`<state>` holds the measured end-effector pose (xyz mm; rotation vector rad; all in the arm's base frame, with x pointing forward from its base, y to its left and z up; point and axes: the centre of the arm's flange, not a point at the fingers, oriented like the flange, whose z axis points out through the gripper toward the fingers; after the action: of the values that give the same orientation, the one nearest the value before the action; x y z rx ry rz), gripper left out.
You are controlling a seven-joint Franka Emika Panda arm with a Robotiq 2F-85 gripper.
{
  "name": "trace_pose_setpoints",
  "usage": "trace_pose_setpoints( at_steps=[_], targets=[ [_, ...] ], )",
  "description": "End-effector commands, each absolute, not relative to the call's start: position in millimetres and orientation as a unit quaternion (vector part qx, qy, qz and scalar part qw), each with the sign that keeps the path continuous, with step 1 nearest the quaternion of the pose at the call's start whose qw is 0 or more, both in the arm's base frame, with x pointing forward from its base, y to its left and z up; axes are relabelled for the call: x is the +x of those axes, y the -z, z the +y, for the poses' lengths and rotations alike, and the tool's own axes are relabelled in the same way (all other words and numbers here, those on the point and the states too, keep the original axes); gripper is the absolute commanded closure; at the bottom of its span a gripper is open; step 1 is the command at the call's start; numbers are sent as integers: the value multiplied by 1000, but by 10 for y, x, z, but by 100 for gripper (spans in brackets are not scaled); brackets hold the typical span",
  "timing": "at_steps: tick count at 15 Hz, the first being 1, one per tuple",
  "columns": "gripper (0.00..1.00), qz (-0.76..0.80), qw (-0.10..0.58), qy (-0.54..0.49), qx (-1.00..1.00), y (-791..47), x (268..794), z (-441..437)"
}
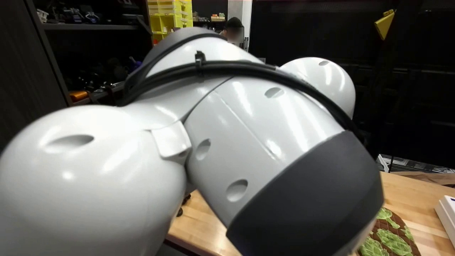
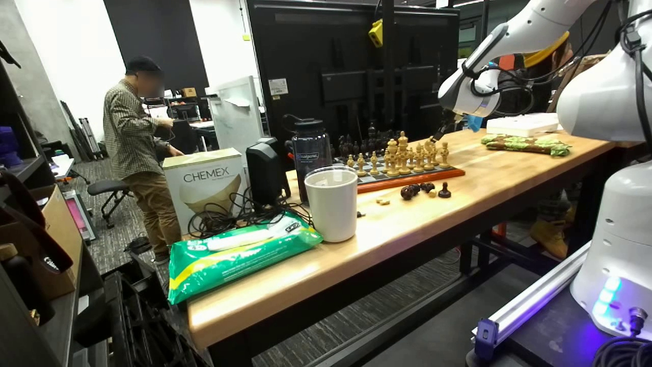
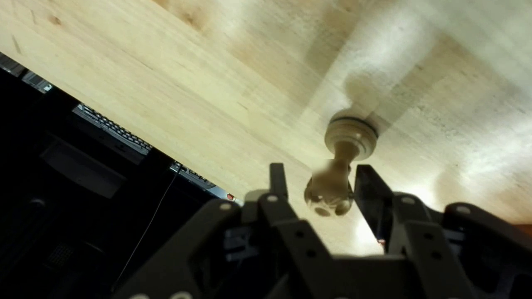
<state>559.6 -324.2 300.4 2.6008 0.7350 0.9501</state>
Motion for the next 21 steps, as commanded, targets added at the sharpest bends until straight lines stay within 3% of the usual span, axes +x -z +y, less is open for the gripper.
trace_pose_setpoints(
  at_steps=[1, 4, 5, 15, 21],
  targets=[
    [23, 260, 135, -327, 898, -3064, 5599, -3260],
    [2, 263, 133, -320, 900, -3089, 5606, -3235],
    [0, 267, 130, -311, 903, -3115, 5606, -3208],
    [0, 261, 160, -207, 929, -3840, 5494, -2914],
    [0, 237, 91, -53, 966, -4268, 5538, -2587]
  ],
)
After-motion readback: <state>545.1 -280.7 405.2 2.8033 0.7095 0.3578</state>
